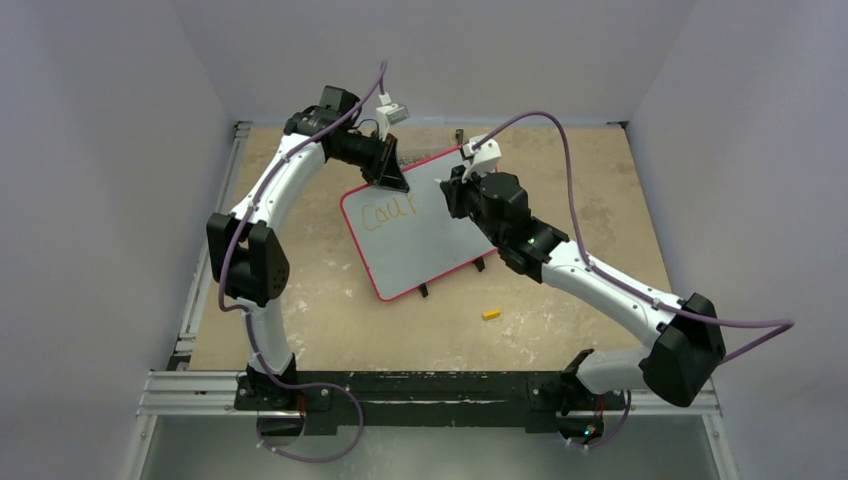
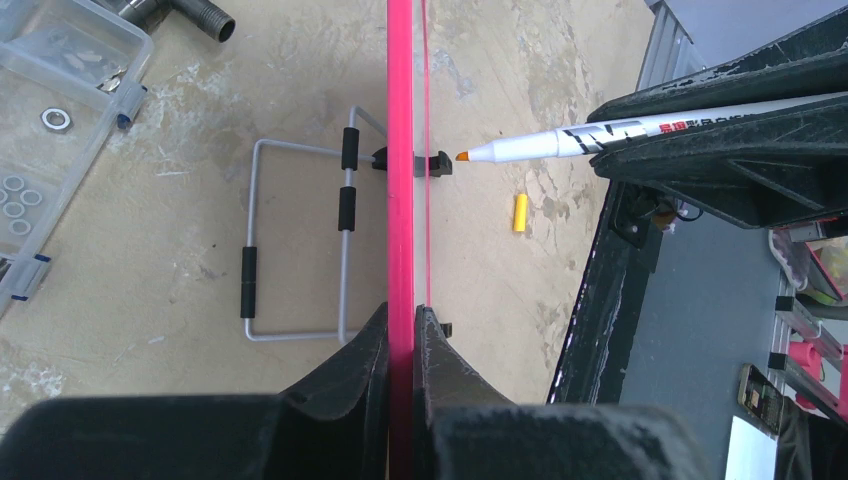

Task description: Write a sentence on the whiteboard

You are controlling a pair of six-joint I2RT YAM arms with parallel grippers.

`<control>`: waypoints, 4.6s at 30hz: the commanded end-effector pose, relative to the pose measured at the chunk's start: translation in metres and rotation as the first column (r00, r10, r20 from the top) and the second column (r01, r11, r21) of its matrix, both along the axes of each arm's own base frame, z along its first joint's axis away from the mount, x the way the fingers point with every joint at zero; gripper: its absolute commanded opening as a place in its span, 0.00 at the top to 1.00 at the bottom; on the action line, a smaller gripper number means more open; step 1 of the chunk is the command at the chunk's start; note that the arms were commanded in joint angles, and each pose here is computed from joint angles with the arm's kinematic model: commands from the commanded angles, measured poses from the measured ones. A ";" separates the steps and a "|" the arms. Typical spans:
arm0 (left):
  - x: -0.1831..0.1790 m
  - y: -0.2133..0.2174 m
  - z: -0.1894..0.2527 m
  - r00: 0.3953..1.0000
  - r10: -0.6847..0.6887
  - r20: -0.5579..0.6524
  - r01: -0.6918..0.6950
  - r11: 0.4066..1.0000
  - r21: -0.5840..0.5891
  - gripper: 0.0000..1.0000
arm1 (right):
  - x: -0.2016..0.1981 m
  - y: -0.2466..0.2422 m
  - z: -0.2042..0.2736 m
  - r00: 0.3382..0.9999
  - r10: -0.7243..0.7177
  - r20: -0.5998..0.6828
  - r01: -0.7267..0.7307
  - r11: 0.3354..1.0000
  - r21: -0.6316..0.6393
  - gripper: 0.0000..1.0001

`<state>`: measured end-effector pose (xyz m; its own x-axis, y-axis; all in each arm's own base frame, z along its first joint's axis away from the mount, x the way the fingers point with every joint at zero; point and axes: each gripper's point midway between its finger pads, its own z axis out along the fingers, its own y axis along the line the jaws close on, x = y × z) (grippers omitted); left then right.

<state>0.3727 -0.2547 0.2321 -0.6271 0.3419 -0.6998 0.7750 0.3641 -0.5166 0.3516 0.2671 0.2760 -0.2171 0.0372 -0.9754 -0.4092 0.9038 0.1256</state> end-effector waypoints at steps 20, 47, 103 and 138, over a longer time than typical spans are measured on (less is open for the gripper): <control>-0.012 -0.017 0.012 0.996 -0.079 0.042 0.081 0.996 -0.042 1.00 | 0.010 0.025 0.002 0.997 0.078 0.005 -0.078 0.996 0.045 1.00; -0.012 -0.016 0.011 0.996 -0.076 0.042 0.077 0.996 -0.035 1.00 | -0.007 0.011 -0.043 0.993 0.081 -0.088 -0.083 0.996 -0.021 1.00; -0.013 -0.017 0.012 0.996 -0.075 0.043 0.077 0.996 -0.035 1.00 | 0.003 -0.017 -0.011 0.999 -0.050 -0.008 0.050 0.997 -0.063 1.00; -0.015 -0.018 0.015 0.996 -0.076 0.049 0.077 0.996 -0.036 1.00 | 0.032 -0.019 0.025 0.991 -0.125 0.044 0.124 0.992 0.014 1.00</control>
